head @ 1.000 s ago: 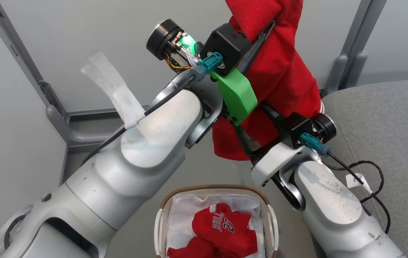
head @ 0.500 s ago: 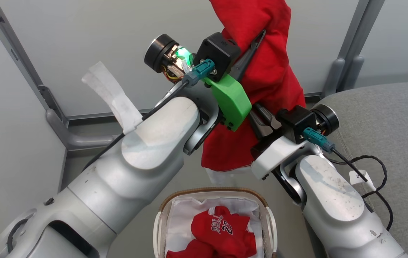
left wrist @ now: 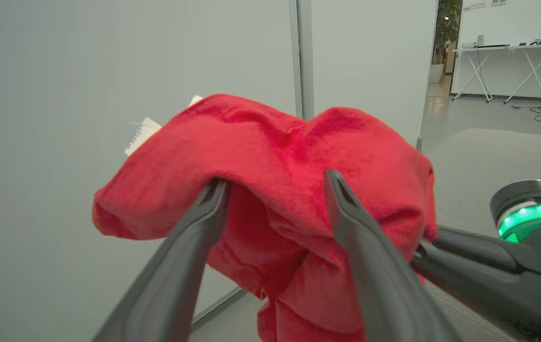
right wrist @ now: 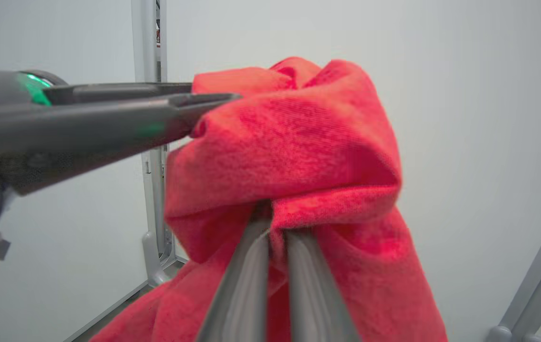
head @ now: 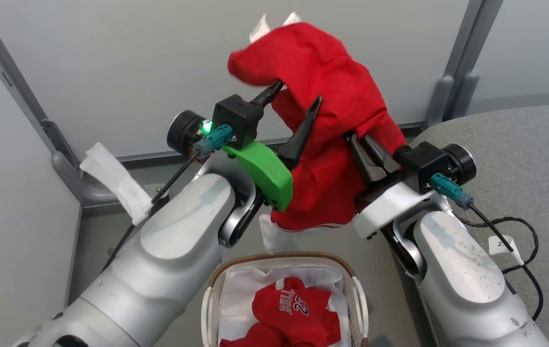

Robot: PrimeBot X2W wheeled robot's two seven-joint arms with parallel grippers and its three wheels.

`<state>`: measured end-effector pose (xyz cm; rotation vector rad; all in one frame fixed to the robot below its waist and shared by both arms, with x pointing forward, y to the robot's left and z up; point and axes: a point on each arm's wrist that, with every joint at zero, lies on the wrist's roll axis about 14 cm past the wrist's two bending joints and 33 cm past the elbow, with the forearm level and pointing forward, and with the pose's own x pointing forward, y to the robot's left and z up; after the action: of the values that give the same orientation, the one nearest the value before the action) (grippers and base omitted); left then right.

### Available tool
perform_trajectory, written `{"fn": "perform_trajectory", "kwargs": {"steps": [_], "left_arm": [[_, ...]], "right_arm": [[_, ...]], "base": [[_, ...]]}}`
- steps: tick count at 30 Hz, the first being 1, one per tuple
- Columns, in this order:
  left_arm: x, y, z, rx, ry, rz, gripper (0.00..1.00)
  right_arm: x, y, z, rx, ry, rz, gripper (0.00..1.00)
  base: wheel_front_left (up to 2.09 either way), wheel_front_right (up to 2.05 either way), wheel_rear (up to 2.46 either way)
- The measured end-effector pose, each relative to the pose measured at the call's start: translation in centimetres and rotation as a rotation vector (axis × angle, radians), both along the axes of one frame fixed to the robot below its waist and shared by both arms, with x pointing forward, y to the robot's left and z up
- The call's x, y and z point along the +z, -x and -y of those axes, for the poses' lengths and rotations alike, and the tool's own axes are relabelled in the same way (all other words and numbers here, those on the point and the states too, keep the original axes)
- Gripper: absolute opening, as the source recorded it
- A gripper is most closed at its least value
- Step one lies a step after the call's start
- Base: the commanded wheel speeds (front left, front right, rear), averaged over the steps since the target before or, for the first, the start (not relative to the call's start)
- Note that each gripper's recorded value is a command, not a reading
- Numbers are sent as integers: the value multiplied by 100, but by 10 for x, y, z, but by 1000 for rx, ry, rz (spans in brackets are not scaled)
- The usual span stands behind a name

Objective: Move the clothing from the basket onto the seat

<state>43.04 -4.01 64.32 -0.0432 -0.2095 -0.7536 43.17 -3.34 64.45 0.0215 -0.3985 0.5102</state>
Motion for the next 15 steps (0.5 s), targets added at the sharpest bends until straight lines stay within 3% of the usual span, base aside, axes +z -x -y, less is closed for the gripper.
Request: {"fn": "perform_trajectory", "kwargs": {"steps": [15], "left_arm": [[-86, 16, -42, 118, 77, -181, 100]], "right_arm": [[-16, -6, 43, -130, -11, -28, 0]], "base": [[0, 0, 0]]}}
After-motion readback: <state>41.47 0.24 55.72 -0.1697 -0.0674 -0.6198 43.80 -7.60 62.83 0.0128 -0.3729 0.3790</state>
